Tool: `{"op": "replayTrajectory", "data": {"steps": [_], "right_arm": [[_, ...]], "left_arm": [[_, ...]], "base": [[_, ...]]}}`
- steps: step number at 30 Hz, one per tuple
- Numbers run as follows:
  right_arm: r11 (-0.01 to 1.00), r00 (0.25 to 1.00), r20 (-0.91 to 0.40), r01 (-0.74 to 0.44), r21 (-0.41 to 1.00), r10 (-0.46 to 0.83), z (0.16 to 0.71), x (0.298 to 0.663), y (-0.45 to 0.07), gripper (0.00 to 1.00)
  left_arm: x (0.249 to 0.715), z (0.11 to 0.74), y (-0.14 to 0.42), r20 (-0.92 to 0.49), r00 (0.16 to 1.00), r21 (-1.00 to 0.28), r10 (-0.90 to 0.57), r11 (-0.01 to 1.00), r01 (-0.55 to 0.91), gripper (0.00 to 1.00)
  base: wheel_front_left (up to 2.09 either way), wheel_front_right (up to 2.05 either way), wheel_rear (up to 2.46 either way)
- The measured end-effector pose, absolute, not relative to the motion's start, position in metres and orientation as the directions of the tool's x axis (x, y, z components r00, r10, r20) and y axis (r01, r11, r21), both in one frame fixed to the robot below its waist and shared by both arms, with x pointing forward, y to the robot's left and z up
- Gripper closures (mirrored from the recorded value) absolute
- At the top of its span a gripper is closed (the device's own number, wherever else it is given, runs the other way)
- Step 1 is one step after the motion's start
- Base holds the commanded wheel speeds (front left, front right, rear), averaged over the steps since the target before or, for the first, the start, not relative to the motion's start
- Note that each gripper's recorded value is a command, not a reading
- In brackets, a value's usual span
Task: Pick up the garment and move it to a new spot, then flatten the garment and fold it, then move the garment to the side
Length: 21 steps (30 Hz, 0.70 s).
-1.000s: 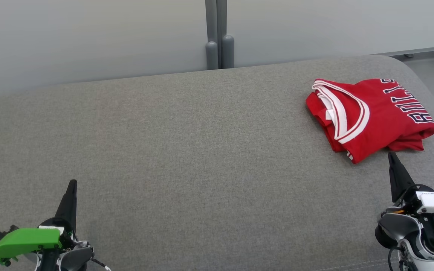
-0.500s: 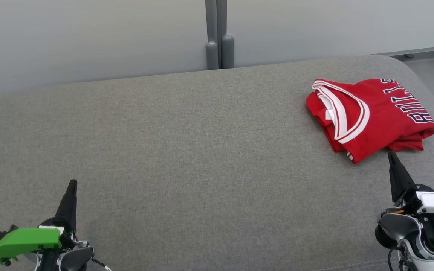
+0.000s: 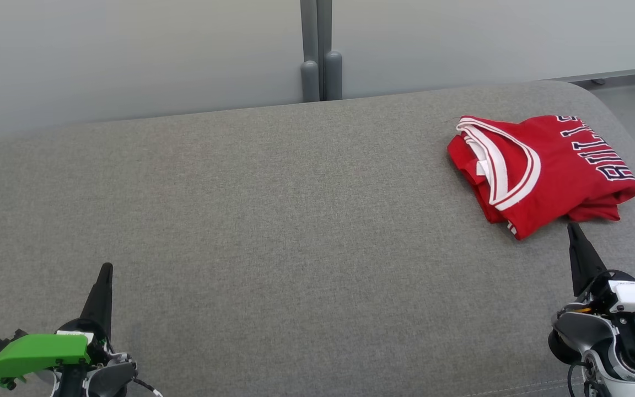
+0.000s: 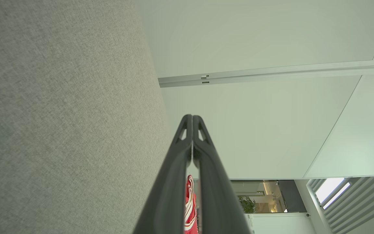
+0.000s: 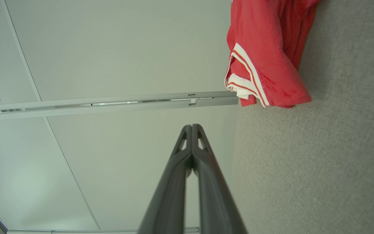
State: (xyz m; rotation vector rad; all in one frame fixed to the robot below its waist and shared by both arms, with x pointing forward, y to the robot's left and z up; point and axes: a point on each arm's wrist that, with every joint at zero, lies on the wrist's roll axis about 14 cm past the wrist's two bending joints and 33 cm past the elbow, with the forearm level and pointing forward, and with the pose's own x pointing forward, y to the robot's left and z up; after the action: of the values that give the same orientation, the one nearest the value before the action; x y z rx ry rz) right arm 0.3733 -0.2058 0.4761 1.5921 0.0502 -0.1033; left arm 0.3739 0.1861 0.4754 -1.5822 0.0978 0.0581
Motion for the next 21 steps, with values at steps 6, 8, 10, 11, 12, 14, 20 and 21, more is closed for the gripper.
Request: {"op": "replayTrajectory", "data": {"steps": [6,8,10,11,12,14,20,21], "right_arm": [[-0.025,0.995,-0.097,0.097,0.995,-0.033,0.4761,0.3733,-0.2058,1.0],[-0.025,0.995,-0.097,0.097,0.995,-0.033,0.4762,0.3733,-0.2058,1.0],[-0.025,0.995,-0.097,0.097,0.995,-0.033,0.4762,0.3733,-0.2058,1.0],[-0.025,0.995,-0.097,0.097,0.995,-0.033,0.4762,0.3733,-0.2058,1.0],[-0.025,0.995,-0.097,0.097,0.995,-0.033,0.4761,0.3733,-0.2058,1.0],[-0.025,0.995,-0.097,0.096,0.995,-0.033,0.4762,0.3733,-0.2057,1.0],[-0.023,0.995,-0.097,0.096,0.995,-0.033,0.4763,0.3733,-0.2058,1.0],[-0.023,0.995,-0.097,0.096,0.995,-0.033,0.4762,0.3733,-0.2058,1.0]], "left_arm": [[0.3739,0.4754,0.1862,-0.099,0.995,-0.995,-0.026,-0.012,-0.099,1.0],[0.3739,0.4755,0.1862,-0.099,0.995,-0.995,-0.026,-0.012,-0.099,1.0],[0.3739,0.4755,0.1863,-0.099,0.995,-0.995,-0.025,-0.012,-0.099,1.0],[0.3739,0.4755,0.1863,-0.099,0.995,-0.995,-0.025,-0.012,-0.099,1.0],[0.3739,0.4755,0.1863,-0.099,0.995,-0.995,-0.025,-0.012,-0.099,1.0],[0.3739,0.4755,0.1863,-0.099,0.995,-0.995,-0.025,-0.012,-0.099,1.0],[0.374,0.4756,0.1864,-0.098,0.995,-0.995,-0.025,-0.012,-0.099,1.0],[0.374,0.4756,0.1864,-0.098,0.995,-0.995,-0.025,-0.012,-0.099,1.0]], "base": [[0.0,0.0,0.0],[0.0,0.0,0.0],[0.0,0.0,0.0],[0.0,0.0,0.0],[0.0,0.0,0.0],[0.0,0.0,0.0],[0.0,0.0,0.0],[0.0,0.0,0.0]]}}
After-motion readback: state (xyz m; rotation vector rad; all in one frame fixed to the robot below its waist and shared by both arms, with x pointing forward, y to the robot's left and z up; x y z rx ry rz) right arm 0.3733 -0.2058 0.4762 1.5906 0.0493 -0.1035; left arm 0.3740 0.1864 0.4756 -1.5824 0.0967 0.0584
